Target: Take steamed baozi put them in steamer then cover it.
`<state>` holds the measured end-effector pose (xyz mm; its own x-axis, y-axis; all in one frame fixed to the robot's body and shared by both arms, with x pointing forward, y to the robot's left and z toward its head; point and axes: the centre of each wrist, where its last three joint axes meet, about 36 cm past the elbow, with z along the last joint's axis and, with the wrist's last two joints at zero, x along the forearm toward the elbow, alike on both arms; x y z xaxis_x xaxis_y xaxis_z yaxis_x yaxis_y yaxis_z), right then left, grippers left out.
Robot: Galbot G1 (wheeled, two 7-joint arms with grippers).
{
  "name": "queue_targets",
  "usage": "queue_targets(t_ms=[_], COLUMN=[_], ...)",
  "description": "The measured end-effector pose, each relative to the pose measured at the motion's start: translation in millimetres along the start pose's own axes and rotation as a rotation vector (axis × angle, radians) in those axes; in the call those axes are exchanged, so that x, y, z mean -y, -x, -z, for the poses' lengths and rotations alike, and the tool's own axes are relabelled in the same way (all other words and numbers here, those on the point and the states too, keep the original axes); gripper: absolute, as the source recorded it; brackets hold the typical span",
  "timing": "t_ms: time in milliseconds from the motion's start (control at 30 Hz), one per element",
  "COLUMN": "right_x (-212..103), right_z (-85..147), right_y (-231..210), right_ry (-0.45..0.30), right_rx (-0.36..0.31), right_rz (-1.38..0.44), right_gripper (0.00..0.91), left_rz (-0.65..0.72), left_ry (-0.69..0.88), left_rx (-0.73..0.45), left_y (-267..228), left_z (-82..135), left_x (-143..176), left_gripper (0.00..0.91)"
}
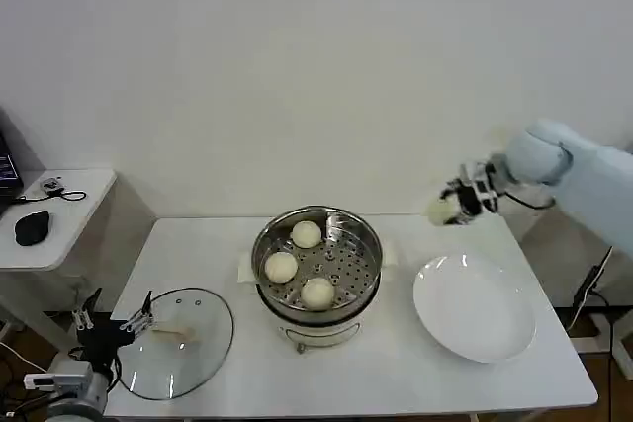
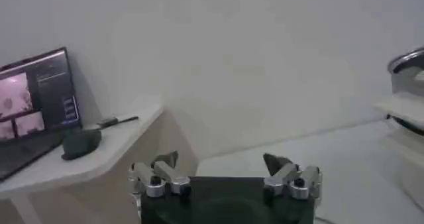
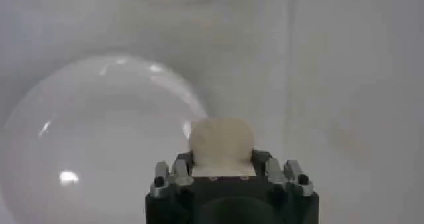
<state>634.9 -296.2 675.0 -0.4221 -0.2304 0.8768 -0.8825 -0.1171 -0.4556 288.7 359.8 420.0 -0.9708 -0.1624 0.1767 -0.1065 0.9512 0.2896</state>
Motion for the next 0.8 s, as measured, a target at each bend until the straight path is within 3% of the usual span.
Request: queue_targets(t_ms=[233, 400, 600, 800], right_x=[10, 4, -3, -15], right_z=[71, 109, 133, 139], right_y=[12, 28, 48, 69], right_ry=[0.016, 0.051, 0.113, 0.179], right_rx=[0.067, 0.097, 0.104, 0.083], right_rz=[0.042, 0.091, 0.129, 0.157], right_gripper=[0.605, 0.605, 0.605, 0.605], left_rz=[0.008, 0.011, 0.013, 0.014], left_ry=[-0.005, -0.012, -0.015, -0.017], left_rx=[0.004, 0.002, -0.002, -0.003], left_y=[-1, -1, 0, -1], left_z=[1, 0, -2, -3], left_x=[-1, 1, 2, 2], left_gripper=[0.907, 0.907, 0.907, 0.907])
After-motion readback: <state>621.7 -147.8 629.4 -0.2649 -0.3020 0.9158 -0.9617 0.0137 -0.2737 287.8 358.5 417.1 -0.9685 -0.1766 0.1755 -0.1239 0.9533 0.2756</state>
